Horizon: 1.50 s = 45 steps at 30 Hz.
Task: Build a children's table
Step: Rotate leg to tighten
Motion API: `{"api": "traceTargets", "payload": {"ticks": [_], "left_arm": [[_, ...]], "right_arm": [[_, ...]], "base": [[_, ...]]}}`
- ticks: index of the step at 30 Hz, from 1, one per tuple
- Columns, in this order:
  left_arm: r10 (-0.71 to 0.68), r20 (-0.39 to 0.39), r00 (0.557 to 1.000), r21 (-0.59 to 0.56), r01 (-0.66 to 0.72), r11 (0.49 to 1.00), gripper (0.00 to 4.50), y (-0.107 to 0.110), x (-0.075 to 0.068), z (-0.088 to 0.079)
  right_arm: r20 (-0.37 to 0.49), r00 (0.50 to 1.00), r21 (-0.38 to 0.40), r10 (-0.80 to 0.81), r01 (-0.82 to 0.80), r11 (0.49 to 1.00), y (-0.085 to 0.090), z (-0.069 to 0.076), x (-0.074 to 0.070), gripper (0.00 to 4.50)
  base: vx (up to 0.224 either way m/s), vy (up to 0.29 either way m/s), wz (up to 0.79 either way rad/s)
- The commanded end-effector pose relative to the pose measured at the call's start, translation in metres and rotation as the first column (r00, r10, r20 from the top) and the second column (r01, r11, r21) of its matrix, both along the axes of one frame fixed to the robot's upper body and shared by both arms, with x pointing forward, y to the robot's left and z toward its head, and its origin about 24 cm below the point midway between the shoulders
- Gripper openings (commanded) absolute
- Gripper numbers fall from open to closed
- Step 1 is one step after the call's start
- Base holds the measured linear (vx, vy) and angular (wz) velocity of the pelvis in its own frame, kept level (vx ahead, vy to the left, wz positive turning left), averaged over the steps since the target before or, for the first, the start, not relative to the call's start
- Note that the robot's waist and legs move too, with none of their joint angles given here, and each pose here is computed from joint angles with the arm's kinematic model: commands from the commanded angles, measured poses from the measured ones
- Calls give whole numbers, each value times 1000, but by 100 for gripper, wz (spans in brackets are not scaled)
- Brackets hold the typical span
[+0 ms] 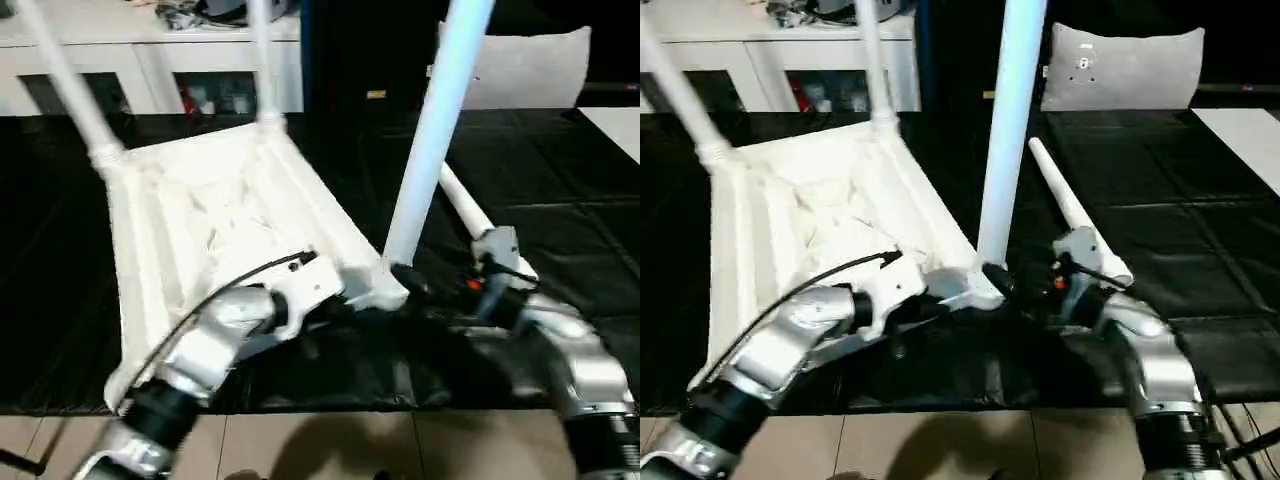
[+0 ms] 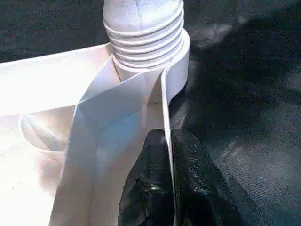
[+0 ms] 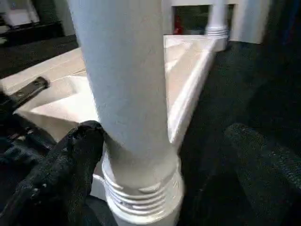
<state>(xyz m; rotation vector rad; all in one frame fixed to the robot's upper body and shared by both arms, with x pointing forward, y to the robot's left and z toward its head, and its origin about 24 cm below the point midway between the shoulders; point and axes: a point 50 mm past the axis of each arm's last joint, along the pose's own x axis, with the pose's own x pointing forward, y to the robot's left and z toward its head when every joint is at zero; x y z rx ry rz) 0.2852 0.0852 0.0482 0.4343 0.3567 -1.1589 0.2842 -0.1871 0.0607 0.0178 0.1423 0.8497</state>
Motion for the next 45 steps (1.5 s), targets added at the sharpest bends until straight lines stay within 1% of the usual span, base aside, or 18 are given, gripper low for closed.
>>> {"api": "traceTargets", "payload": {"ticks": [1, 6, 8, 9, 10, 11, 13, 14, 15, 20, 22, 24, 25, 26, 32, 39, 42, 45], "left_arm": [[-86, 20, 996, 1, 86, 996, 0, -5, -4, 6], [-178, 0, 984, 10, 178, 984, 0, -1, -9, 6], [-199, -5, 980, 12, 199, 980, 0, 0, -10, 6], [-261, -17, 965, 25, 261, 965, 0, 3, -13, 8], [-275, -21, 961, 30, 275, 961, 0, 4, -13, 8], [-275, -21, 961, 30, 275, 961, 0, 4, -13, 8], [-321, -30, 947, 49, 322, 945, 0, 6, -14, 9], [-321, -30, 947, 49, 322, 945, 0, 6, -14, 9], [-347, -36, 937, 61, 349, 935, 0, 8, -14, 9], [-379, -41, 924, 75, 381, 921, 0, 9, -14, 10], [-391, -43, 919, 75, 393, 916, 0, 9, -14, 10], [-397, -45, 917, 75, 399, 914, 0, 9, -14, 10], [-397, -45, 917, 75, 399, 914, 0, 9, -14, 10], [-400, -47, 915, 75, 402, 912, 0, 10, -14, 10], [-406, -54, 912, 72, 410, 909, 0, 10, -15, 9], [-392, -75, 917, 39, 396, 918, 0, 11, -16, 8], [-352, -72, 933, 27, 355, 934, 0, 11, -14, 8], [-273, -53, 960, 12, 274, 962, 0, 8, -9, 10]], "right_arm": [[20, 997, -12, 81, -81, 997, 6, 9, 0, 445], [2, 983, -78, 181, -181, 980, 6, 11, -2, 445], [-2, 979, -85, 204, -203, 975, 5, 12, -2, 445], [-30, 960, -97, 279, -280, 955, 4, 14, -5, 445], [-37, 955, -98, 295, -297, 950, 4, 14, -6, 417], [-37, 955, -98, 295, -297, 950, 4, 14, -6, 417], [-71, 932, -105, 355, -361, 927, 4, 15, -8, 404], [-71, 932, -105, 355, -361, 927, 4, 15, -8, 390], [-96, 914, -112, 394, -403, 908, 3, 15, -9, 390], [-117, 889, -109, 442, -454, 884, 5, 16, -10, 343], [-138, 871, -87, 472, -485, 870, 7, 16, -12, 314], [-155, 858, -75, 490, -505, 860, 9, 15, -14, 308], [-155, 858, -74, 490, -505, 860, 9, 15, -14, 286], [-166, 852, -68, 496, -512, 856, 9, 14, -14, 286], [-204, 832, -52, 516, -536, 843, 10, 11, -18, 234], [-227, 816, -15, 532, -549, 836, 14, 7, -26, 212], [-228, 821, 9, 524, -536, 844, 21, 3, -31, 210], [-221, 867, -19, 446, -461, 887, 31, -4, -32, 209]], "base": [[0, 0, 0], [0, 0, 0], [0, 0, 0], [0, 0, 0], [0, 0, 0], [0, 0, 0], [0, 0, 0], [0, 0, 0], [0, 0, 0], [0, 0, 0], [0, 0, 0], [0, 0, 0], [0, 0, 0], [0, 0, 0], [0, 0, 0], [0, 0, 0], [0, 0, 0], [0, 0, 0]]}}
